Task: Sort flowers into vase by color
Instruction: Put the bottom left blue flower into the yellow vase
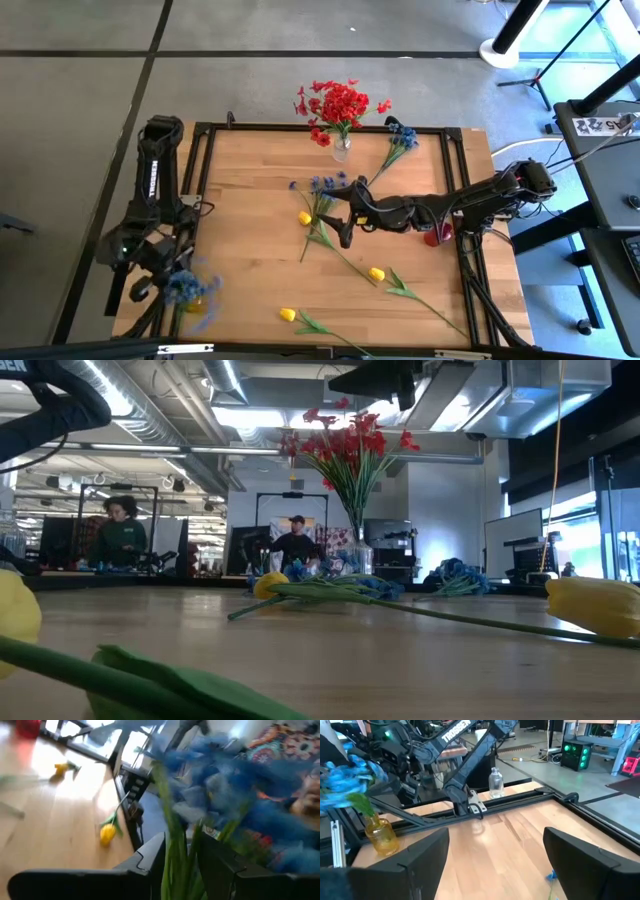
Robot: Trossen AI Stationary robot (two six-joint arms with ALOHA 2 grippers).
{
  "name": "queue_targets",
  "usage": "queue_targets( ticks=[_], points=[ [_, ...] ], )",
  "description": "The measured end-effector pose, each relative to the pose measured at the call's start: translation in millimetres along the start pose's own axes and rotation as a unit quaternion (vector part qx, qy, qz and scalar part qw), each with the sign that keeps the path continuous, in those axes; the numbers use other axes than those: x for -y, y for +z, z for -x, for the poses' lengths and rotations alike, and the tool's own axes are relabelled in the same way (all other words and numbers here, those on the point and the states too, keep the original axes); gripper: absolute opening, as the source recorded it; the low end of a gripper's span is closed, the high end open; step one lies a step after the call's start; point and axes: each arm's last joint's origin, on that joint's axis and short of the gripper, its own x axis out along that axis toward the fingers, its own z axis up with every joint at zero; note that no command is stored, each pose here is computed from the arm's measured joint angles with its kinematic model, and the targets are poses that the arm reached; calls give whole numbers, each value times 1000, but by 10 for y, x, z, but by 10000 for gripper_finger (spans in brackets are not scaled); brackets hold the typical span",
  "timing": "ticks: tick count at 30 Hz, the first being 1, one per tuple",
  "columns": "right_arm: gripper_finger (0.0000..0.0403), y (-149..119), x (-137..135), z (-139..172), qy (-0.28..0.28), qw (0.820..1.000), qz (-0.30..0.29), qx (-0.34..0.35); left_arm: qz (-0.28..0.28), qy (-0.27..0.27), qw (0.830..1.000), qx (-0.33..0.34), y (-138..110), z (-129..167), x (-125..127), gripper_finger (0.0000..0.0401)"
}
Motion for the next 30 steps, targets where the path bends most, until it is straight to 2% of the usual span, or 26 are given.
queue_targets(
  ticks=[2,7,10,13,19,26,30],
  points=[
    [324,0,0,0,0,1000,1,0,47,2,999,-6,5,-46,-17,107],
    [324,13,-3,0,1,1000,-2,6,147,-48,985,-71,7,-74,7,122],
    [324,44,-7,0,4,1000,-9,21,192,-47,977,-75,22,-81,4,138],
    [324,63,-10,1,5,999,-14,30,188,-45,978,-84,8,-88,-11,156],
    [324,64,-5,1,-4,999,-15,31,120,-68,982,-131,-42,-80,-21,171],
    [324,66,6,2,-22,999,-20,35,170,-47,967,-182,-99,-99,-86,184],
    [324,75,20,-2,-33,998,-22,40,174,-75,958,-214,-84,-131,-62,193]
  ],
)
